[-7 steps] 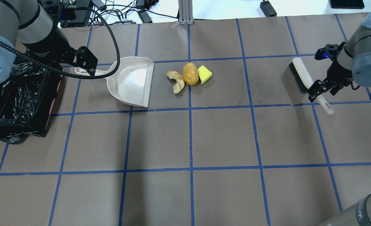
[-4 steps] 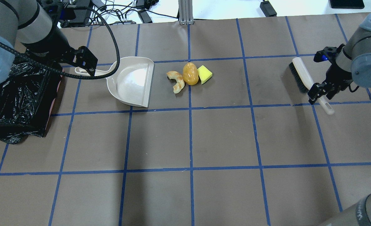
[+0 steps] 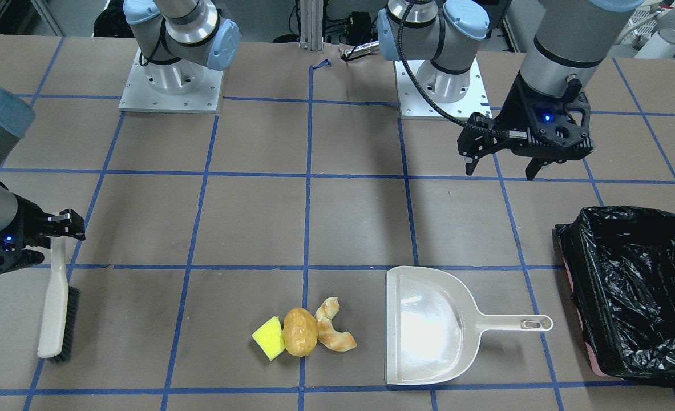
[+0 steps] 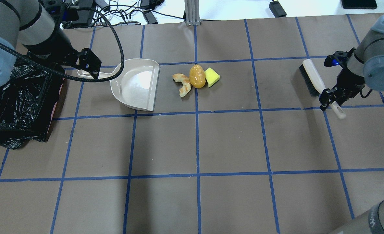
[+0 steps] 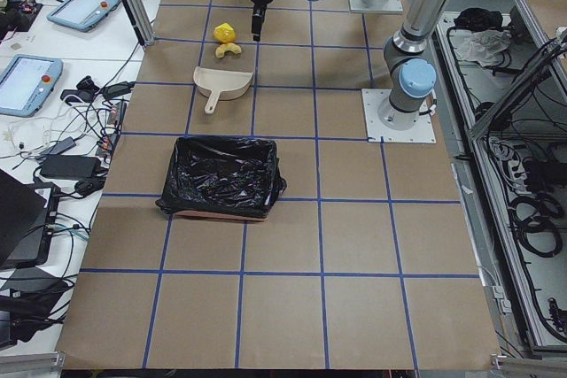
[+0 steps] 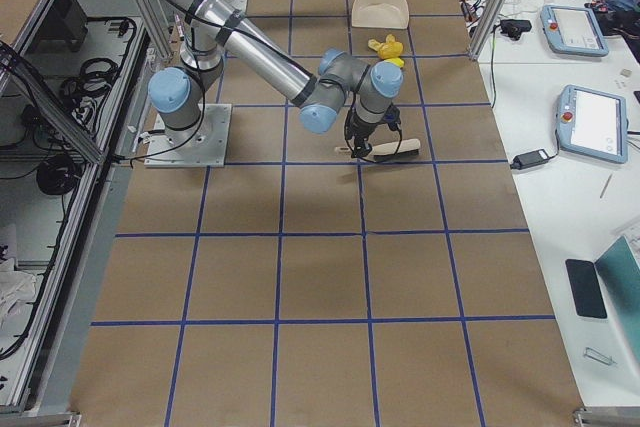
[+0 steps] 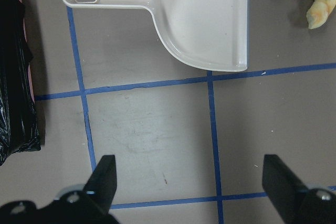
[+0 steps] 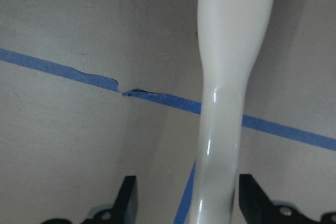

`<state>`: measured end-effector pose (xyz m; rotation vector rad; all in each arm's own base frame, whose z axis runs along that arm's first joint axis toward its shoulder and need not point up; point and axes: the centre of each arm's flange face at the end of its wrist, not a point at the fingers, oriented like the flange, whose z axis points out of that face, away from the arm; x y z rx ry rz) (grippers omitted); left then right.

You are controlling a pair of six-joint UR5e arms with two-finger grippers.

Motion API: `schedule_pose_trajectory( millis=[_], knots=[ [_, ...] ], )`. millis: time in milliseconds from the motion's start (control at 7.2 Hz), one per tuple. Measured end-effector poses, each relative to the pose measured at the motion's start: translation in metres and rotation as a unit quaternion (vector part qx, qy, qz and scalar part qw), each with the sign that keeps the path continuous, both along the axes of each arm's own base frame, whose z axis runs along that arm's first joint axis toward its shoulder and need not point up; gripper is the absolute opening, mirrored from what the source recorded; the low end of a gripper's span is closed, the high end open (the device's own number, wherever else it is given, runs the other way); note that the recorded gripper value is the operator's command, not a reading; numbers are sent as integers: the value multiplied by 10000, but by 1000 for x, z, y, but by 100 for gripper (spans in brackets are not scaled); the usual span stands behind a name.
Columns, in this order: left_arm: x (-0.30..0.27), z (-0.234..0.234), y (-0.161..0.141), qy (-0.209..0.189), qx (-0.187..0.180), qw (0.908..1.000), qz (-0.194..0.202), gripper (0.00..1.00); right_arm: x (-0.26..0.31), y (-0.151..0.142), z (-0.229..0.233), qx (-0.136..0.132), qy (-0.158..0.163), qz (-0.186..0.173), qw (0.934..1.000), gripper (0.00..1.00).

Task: Sweep and dump trash into bin
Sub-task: 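Grasp the white brush handle with the right gripper, then lift the brush toward the debris while the left gripper grasps the dustpan handle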

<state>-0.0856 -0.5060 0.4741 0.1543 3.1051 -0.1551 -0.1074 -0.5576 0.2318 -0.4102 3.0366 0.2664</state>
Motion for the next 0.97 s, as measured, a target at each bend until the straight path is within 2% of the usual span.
schedule_pose_trajectory(
  millis=[139, 278, 833, 972],
  knots=[
    [0, 0, 0, 0, -1, 10000, 0, 100, 0, 0, 0, 6, -1, -8, 10000, 7],
    [0, 0, 0, 0, 0, 10000, 1, 100, 0, 0, -1, 15, -2, -11, 10000, 0],
    [1, 0, -1, 11, -7, 10000, 2, 100, 1, 0, 1, 95, -35, -21, 9999, 0],
    [3, 1, -4, 5, -85, 10000, -26, 100, 2, -1, 7, 147, -33, -144, 9998, 0]
  ],
)
